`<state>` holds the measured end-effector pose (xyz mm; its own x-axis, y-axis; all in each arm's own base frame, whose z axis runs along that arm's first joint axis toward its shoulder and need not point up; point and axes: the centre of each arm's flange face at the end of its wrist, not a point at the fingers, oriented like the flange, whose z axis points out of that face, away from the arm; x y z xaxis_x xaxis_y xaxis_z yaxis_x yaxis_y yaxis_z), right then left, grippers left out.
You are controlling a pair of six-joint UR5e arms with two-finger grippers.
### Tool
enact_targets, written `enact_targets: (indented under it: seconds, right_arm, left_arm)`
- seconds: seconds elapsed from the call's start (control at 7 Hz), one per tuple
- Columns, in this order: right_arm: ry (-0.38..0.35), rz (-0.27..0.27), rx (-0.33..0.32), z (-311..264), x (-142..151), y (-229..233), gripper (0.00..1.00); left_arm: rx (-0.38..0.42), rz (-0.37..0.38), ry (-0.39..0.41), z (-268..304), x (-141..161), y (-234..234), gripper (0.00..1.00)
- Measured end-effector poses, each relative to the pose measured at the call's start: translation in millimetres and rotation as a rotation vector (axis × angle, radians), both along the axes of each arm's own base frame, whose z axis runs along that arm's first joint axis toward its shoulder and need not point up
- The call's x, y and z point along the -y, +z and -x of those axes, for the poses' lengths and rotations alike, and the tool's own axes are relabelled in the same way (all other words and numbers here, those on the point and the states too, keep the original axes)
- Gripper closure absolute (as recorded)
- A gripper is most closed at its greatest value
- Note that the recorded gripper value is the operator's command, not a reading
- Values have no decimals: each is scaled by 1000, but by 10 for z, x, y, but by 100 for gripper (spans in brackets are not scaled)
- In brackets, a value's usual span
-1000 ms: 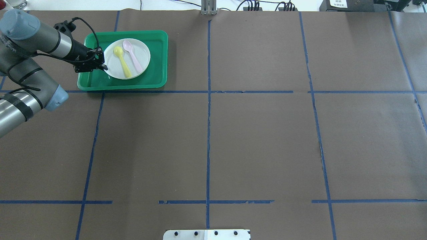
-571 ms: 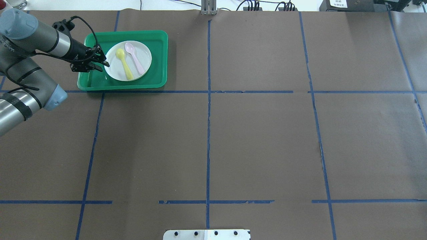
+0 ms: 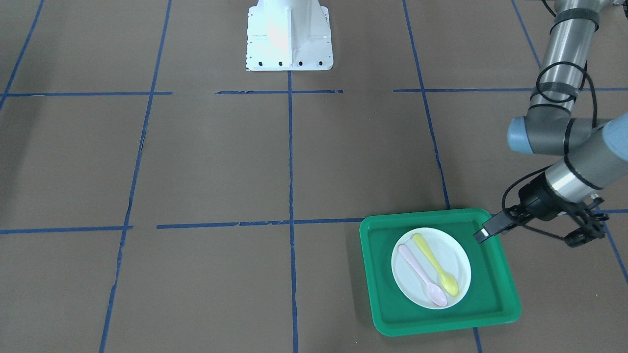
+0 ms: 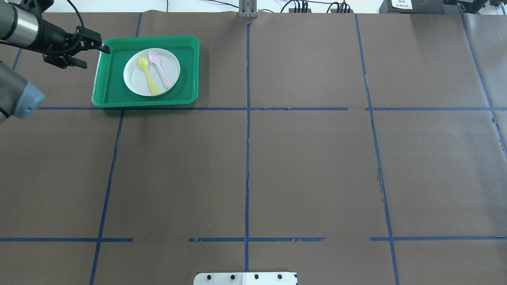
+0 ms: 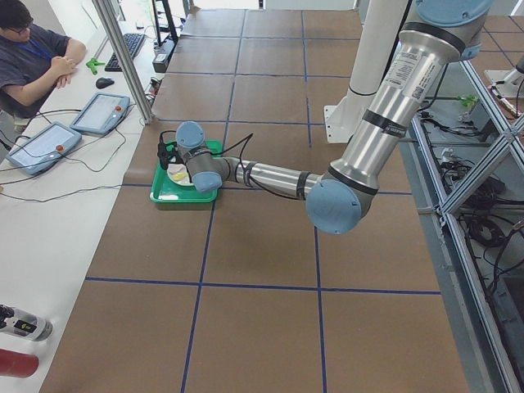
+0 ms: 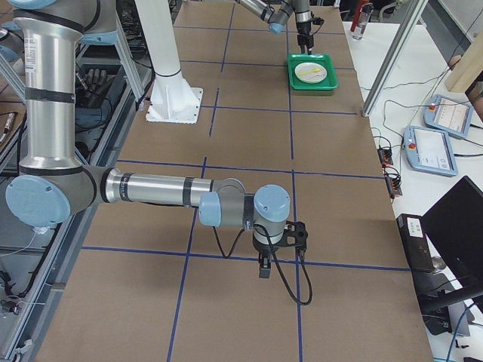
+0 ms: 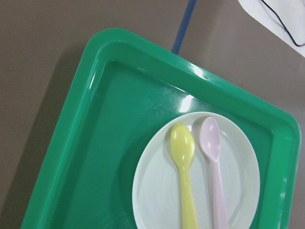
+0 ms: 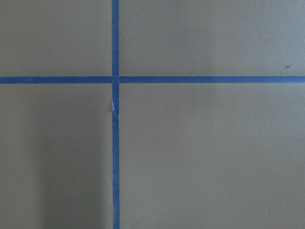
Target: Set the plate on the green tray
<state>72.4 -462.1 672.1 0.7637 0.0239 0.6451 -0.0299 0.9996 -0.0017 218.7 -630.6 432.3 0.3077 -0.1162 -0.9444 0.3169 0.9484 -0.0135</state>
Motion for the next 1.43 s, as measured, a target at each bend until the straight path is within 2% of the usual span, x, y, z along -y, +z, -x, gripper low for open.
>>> enact_targets:
  seconds: [0.29, 0.43, 0.57, 0.71, 1.0, 1.14, 1.43]
  right_arm:
    - [0, 0, 0, 0, -1, 1, 0]
    - [0, 0, 0, 0, 0, 0, 0]
    - [0, 0, 0, 0, 0, 0, 0]
    - [0, 0, 0, 0, 0, -1, 0]
    - [0, 0, 0, 0, 0, 0, 0]
    - [0, 1, 0, 0, -1, 3, 0]
    - [0, 1, 0, 0, -1, 3, 0]
  left_arm:
    - [115, -291, 40, 689, -360, 84, 0]
    - [208, -408, 67, 1048, -445, 214, 0]
    - [308, -480, 127, 1280, -455, 355, 0]
    - [396, -482, 197, 1454, -422, 480, 0]
    - [564, -409, 293, 1969, -411, 633, 0]
    - [603, -375, 333, 2210, -507, 816, 0]
    - [611, -255, 361, 2620, -1003, 1510, 0]
